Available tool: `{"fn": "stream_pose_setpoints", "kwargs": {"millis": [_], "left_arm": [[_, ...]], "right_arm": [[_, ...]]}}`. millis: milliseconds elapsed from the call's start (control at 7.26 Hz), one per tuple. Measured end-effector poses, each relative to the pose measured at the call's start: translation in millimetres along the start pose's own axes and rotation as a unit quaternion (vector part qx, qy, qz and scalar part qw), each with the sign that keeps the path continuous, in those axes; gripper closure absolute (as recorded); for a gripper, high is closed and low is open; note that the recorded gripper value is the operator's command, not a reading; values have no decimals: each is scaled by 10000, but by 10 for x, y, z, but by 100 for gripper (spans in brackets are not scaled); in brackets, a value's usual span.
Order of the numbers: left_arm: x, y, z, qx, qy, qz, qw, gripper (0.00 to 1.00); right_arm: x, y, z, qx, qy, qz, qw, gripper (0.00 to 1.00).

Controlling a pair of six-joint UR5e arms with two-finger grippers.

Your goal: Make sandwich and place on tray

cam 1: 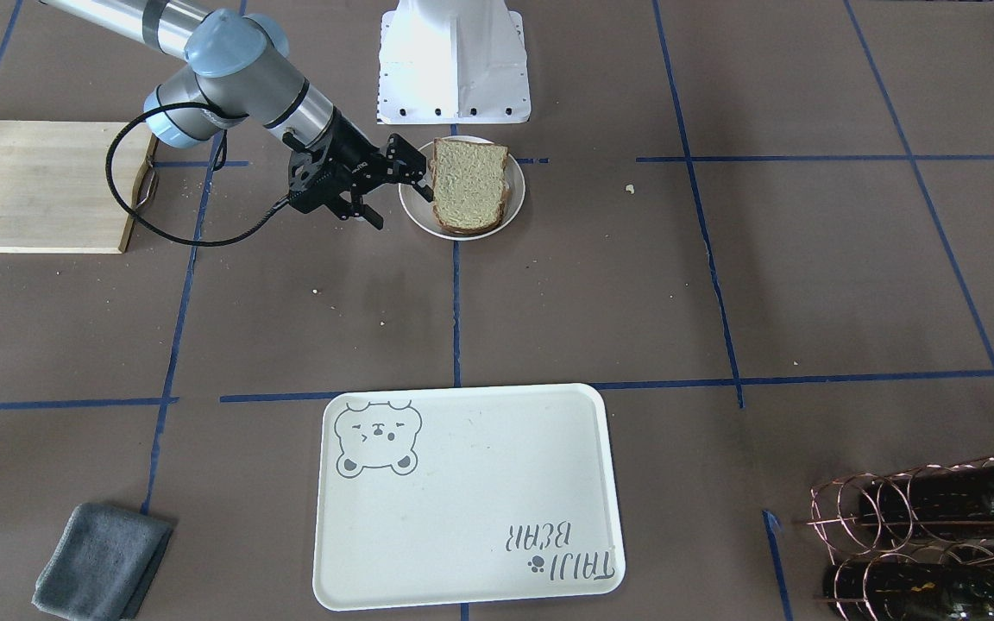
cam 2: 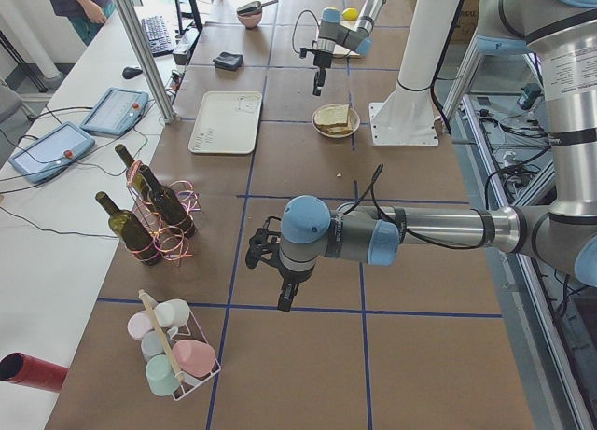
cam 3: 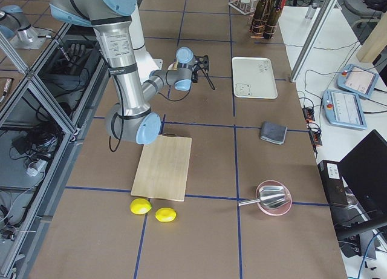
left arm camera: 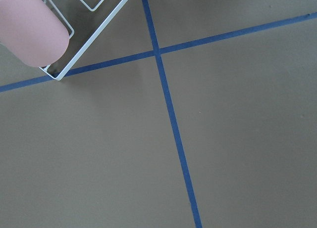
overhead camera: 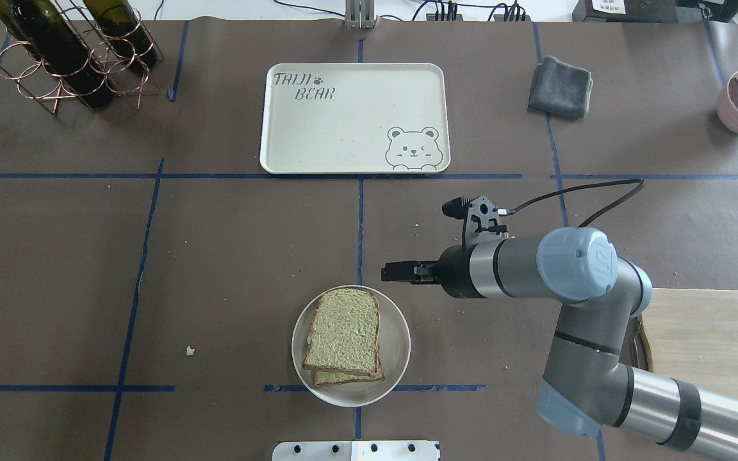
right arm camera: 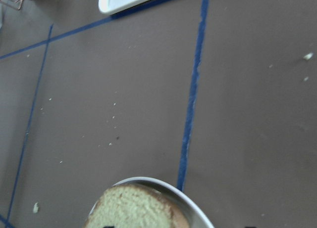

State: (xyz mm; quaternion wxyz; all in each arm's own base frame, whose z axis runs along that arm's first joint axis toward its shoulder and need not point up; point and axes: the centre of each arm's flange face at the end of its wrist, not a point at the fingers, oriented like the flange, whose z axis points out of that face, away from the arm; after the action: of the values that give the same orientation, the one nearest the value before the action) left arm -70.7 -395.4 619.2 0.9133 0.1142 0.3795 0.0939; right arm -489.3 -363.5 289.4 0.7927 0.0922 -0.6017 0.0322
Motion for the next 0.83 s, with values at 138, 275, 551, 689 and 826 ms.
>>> {"fn": "stream_pose_setpoints", "kwargs": {"millis": [138,275,551,689,826], "left_arm": [[43,-57,-55,186,-60,201,9996,0],[104,-134,-125,467,-125,498,9976,0],[279,-401,-328,1348,-233,1373,9810,0],[349,-480,-405,1802,-276,1825,9662,0],[434,-541,-437,2112,-111,2026,9561,0]], "right_arm": [[140,-357,-187,-60,541,168,9984,0],[346,-710,-430,-144,997,140,9948,0],[927,-1115,-949,-370,1614,-320,9857,0],[1306,-1249,-1228,-474,1799,-541,9810,0],[1778,-1358,-1560,-577,1953,-773,9760,0]]}}
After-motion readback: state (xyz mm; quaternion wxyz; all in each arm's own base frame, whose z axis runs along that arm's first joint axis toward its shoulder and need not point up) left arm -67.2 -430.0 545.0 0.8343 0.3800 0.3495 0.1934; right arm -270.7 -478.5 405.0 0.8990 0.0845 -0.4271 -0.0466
